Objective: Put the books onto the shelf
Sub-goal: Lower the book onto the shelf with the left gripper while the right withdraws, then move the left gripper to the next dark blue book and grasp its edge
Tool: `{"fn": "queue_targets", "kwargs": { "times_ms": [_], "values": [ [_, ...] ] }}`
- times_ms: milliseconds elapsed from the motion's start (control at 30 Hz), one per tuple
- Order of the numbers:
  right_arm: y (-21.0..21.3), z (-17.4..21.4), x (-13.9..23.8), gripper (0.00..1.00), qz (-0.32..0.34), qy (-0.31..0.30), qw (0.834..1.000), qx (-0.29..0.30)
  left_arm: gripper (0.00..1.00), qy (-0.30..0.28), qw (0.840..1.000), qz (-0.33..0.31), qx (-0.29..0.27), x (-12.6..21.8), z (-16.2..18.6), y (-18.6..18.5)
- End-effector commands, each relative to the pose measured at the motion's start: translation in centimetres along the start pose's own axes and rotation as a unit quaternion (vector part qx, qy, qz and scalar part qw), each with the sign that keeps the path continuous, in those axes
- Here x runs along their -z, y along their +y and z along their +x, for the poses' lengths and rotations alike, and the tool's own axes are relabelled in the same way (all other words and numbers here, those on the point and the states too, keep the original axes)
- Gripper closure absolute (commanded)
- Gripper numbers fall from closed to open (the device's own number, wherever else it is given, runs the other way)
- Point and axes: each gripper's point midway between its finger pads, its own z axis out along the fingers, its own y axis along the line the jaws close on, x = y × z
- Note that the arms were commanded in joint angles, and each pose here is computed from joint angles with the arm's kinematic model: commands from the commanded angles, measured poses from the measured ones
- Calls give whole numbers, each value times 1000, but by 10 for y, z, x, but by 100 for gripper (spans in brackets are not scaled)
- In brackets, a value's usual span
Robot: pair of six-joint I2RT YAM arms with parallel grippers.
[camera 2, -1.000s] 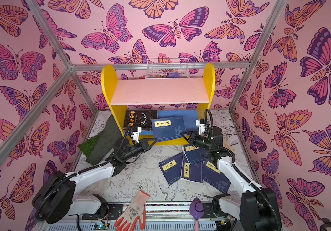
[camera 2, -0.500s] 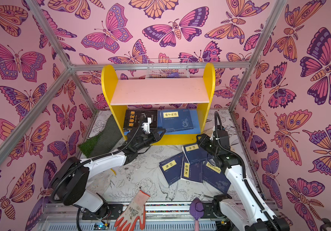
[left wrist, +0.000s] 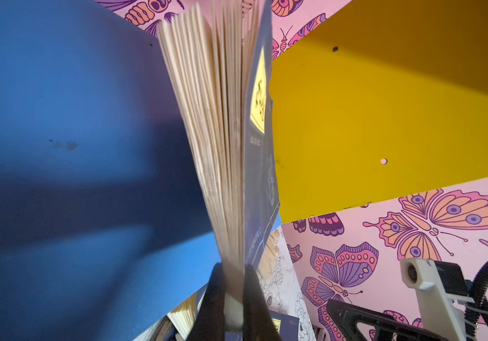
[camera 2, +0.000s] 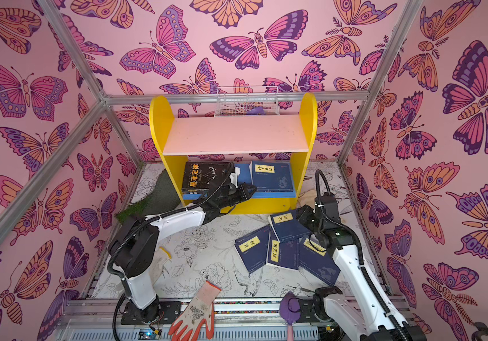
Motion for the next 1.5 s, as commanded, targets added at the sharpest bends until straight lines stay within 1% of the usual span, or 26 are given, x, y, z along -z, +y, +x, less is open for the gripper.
{"fn": "queue_targets", "kwargs": {
  "times_ms": [0,233,333,367,400,433,533,700,867,967,1000,1133,1300,1400,1467],
  "values": [
    [4,-6,4,46,1,0,1000,11,100,31,999,10,-10,-4,7,-10],
    [8,-8,4,46,-2,2,1000,14,100,57,998,-2,17,-16,20,-3],
    [9,-9,5,46,-4,2,1000,17,100,62,998,-6,17,-21,26,-3],
    [9,-9,6,46,-3,2,1000,17,95,64,998,-5,16,-23,26,-3],
    [9,-10,5,46,-3,2,1000,18,85,65,998,-5,16,-24,26,-4],
    [9,-10,6,46,-2,1,1000,18,65,64,998,-8,16,-25,26,-4],
    [8,-8,4,47,-1,4,1000,17,41,54,998,-14,9,-23,19,-6],
    [6,-5,2,47,-2,9,1000,12,31,38,999,-22,-22,-18,9,-18],
    [6,-4,1,47,-4,9,1000,8,18,18,996,-67,-63,-5,-5,-24],
    [5,-2,0,47,-2,11,1000,4,2,17,990,-113,-79,0,-13,-23],
    [3,-1,0,47,0,11,1000,1,0,17,988,-126,-86,2,-13,-23],
    [-2,3,-2,46,5,15,1000,-4,1,17,980,-171,-103,11,-14,-17],
    [-13,11,-5,46,23,22,999,-5,1,14,969,-215,-119,38,-9,-2],
    [-22,20,-12,45,35,35,999,-13,0,32,966,-213,-142,50,8,-3],
    [-26,29,-19,45,36,52,998,-26,0,67,964,-195,-166,50,29,-6]
  ]
}}
